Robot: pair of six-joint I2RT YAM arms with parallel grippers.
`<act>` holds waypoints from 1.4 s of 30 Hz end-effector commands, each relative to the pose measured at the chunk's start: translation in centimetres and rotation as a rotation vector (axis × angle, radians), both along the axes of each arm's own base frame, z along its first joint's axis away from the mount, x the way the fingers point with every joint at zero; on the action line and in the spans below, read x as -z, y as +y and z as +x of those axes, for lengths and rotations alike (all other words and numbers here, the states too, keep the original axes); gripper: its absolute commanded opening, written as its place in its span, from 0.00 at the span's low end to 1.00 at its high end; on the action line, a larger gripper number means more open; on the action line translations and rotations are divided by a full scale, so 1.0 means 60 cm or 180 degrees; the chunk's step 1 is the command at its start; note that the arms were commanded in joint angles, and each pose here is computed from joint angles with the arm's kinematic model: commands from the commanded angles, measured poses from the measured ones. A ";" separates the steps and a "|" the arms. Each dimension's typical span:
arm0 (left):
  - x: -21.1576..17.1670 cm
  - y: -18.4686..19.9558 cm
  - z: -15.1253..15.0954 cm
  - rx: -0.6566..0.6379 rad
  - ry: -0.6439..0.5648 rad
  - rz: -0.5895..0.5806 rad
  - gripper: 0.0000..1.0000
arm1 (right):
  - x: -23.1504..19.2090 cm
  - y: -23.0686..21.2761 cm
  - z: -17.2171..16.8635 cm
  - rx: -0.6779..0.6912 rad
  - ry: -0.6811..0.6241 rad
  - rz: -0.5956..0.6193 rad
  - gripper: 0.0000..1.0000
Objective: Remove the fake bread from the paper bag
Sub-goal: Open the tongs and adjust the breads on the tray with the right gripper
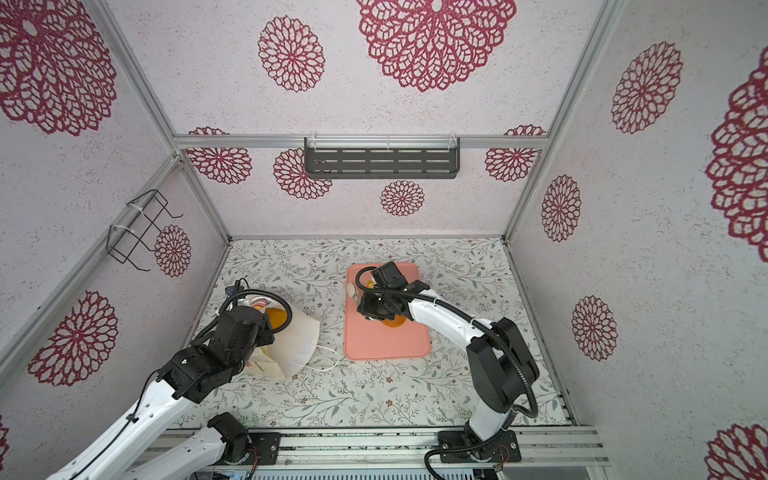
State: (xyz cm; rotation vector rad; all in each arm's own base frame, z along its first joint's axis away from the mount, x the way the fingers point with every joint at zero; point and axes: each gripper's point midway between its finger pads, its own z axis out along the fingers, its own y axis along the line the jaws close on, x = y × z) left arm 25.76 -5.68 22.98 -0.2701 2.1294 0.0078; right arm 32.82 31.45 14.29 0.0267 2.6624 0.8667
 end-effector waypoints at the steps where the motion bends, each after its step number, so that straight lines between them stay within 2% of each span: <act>1: -0.018 -0.003 0.003 -0.0017 -0.0064 -0.0111 0.00 | -0.026 -0.012 0.038 0.0220 -0.0274 -0.0128 0.00; 13: -0.021 -0.003 0.001 0.0023 -0.0070 -0.0090 0.00 | 0.011 -0.084 0.047 0.0530 -0.0234 -0.0804 0.00; 22: -0.016 -0.007 0.001 0.0054 -0.0050 -0.0110 0.00 | -0.007 -0.133 0.041 0.0649 -0.0320 -0.0969 0.00; 26: -0.021 -0.010 0.000 0.0123 -0.0059 -0.0086 0.00 | -0.037 -0.104 0.029 0.0354 -0.0383 -0.0695 0.00; 32: -0.031 -0.025 -0.008 0.0439 -0.0120 -0.0050 0.00 | -0.109 -0.075 -0.039 -0.0157 -0.0567 -0.0151 0.00; 36: -0.037 -0.034 -0.015 0.0641 -0.0178 -0.0036 0.00 | -0.146 -0.087 -0.108 -0.0451 -0.0663 0.0135 0.00; 42: -0.026 -0.069 -0.018 0.1156 -0.0070 0.0123 0.00 | -0.174 -0.080 -0.231 -0.0974 -0.0670 0.0369 0.11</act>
